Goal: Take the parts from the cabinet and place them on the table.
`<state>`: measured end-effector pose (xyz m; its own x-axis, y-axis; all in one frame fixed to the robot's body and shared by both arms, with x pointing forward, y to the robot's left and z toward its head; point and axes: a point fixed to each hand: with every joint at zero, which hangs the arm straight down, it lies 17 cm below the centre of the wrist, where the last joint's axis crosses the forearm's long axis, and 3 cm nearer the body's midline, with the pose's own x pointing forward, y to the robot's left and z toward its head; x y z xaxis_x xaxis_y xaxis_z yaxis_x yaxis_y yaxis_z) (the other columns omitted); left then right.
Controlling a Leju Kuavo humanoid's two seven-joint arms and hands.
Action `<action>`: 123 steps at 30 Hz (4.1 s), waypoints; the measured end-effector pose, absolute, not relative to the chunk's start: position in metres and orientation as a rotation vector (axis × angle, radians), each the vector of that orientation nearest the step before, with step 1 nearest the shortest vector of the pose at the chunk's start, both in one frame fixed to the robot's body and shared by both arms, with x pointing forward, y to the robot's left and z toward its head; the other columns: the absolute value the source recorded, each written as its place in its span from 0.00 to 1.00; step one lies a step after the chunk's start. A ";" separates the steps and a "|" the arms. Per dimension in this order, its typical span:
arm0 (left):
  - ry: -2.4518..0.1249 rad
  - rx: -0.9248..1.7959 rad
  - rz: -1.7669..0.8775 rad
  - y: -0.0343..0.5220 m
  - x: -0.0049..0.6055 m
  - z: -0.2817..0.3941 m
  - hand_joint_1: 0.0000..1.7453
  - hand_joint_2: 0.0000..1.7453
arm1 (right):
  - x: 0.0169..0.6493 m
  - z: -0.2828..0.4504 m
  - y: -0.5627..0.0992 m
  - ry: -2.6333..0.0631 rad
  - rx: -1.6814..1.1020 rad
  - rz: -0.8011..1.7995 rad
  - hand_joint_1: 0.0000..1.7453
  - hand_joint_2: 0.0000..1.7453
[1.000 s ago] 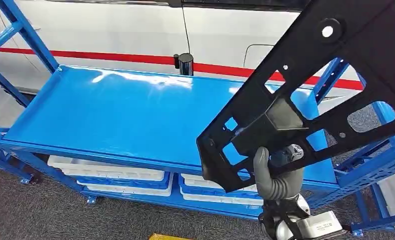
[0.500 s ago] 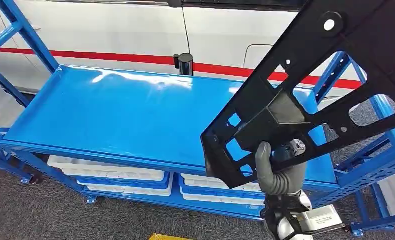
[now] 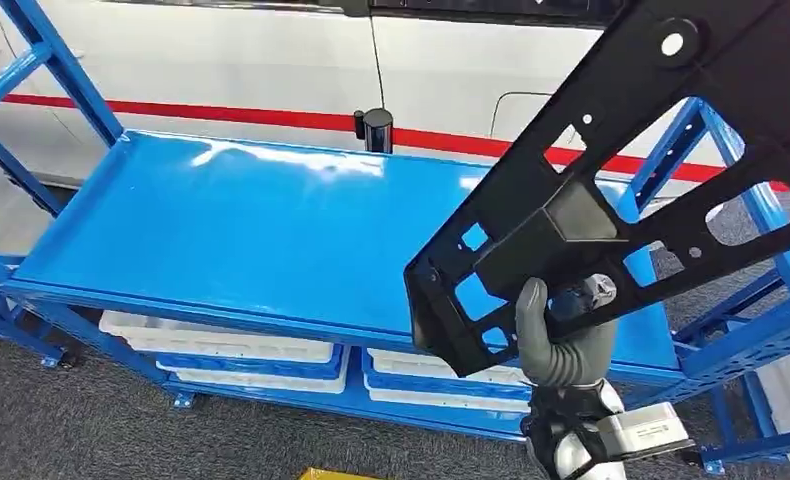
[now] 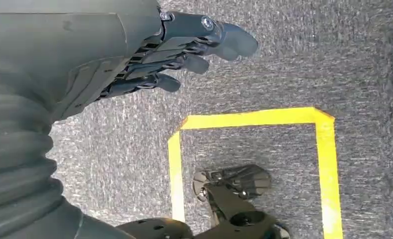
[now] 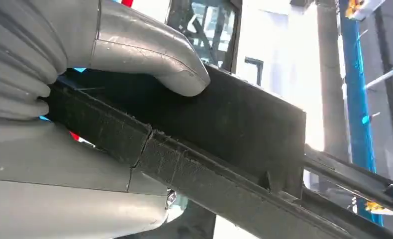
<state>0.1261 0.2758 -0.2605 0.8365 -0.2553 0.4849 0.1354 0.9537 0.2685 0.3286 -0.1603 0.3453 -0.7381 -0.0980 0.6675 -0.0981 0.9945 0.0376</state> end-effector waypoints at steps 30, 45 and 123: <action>-0.551 0.221 -0.204 0.275 0.128 -0.260 0.00 1.00 | 0.323 0.338 -0.157 -2.431 0.068 0.090 1.00 1.00; -0.553 0.208 -0.210 0.268 0.128 -0.260 0.00 1.00 | 0.318 0.326 -0.156 -2.408 0.064 0.117 1.00 1.00; -0.592 0.195 -0.232 0.262 0.138 -0.256 0.00 1.00 | 0.322 0.332 -0.160 -2.421 0.045 0.111 1.00 1.00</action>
